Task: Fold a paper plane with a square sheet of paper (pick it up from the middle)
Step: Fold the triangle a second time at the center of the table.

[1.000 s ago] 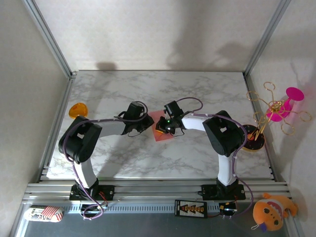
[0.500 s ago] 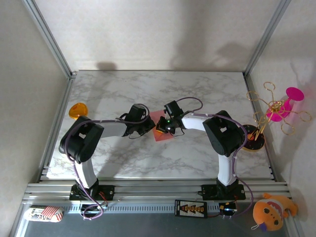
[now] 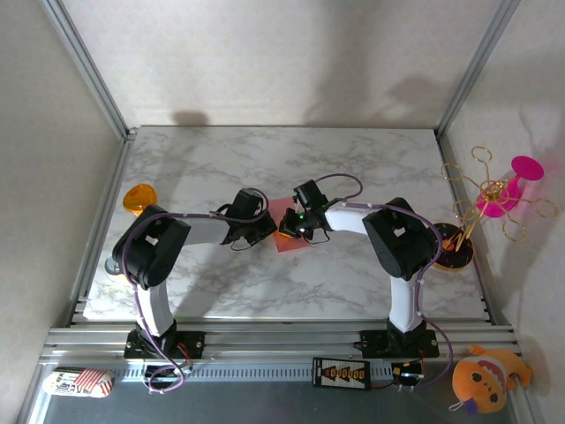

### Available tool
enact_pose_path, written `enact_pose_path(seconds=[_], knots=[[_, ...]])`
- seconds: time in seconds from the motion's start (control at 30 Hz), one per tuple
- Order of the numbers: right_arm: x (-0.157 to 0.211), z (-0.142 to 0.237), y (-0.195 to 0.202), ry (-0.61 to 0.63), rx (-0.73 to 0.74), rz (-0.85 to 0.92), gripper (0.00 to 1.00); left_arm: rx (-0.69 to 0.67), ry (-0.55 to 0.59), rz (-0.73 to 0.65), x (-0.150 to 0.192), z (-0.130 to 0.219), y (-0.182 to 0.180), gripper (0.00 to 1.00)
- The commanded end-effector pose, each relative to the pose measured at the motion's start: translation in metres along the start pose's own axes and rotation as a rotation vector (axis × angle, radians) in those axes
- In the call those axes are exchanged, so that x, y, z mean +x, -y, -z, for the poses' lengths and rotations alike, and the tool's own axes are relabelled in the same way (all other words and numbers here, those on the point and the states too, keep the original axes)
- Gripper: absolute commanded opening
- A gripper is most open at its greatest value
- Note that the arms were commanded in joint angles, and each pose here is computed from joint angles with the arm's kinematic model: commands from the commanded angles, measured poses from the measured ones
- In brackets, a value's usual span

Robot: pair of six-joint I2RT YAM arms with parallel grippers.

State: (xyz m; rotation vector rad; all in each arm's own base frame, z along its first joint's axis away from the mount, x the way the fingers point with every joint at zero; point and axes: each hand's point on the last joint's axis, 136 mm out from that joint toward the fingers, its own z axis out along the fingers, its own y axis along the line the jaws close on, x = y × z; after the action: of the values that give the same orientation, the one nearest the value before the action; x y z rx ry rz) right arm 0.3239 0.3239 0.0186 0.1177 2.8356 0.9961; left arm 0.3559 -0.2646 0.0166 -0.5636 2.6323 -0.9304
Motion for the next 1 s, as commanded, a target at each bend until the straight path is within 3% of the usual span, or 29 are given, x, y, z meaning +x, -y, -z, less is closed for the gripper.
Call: enact_pose_path(seconds=[0.0, 0.23, 0.77, 0.97], knots=[[0.004, 0.005, 0.004, -0.013, 0.001, -0.013, 0.02, -0.119, -0.004, -0.013, 0.005, -0.007, -0.028, 0.0], [-0.015, 0.029, -0.023, 0.06, -0.091, 0.04, 0.04, -0.158, 0.002, -0.035, 0.003, -0.006, -0.034, 0.0], [-0.01, 0.017, 0.037, 0.07, 0.086, -0.049, 0.04, -0.142, -0.002, -0.048, 0.001, -0.007, -0.027, 0.0], [0.0, 0.011, 0.059, 0.046, 0.146, -0.092, 0.04, -0.082, 0.014, -0.06, -0.008, -0.004, -0.002, 0.0]])
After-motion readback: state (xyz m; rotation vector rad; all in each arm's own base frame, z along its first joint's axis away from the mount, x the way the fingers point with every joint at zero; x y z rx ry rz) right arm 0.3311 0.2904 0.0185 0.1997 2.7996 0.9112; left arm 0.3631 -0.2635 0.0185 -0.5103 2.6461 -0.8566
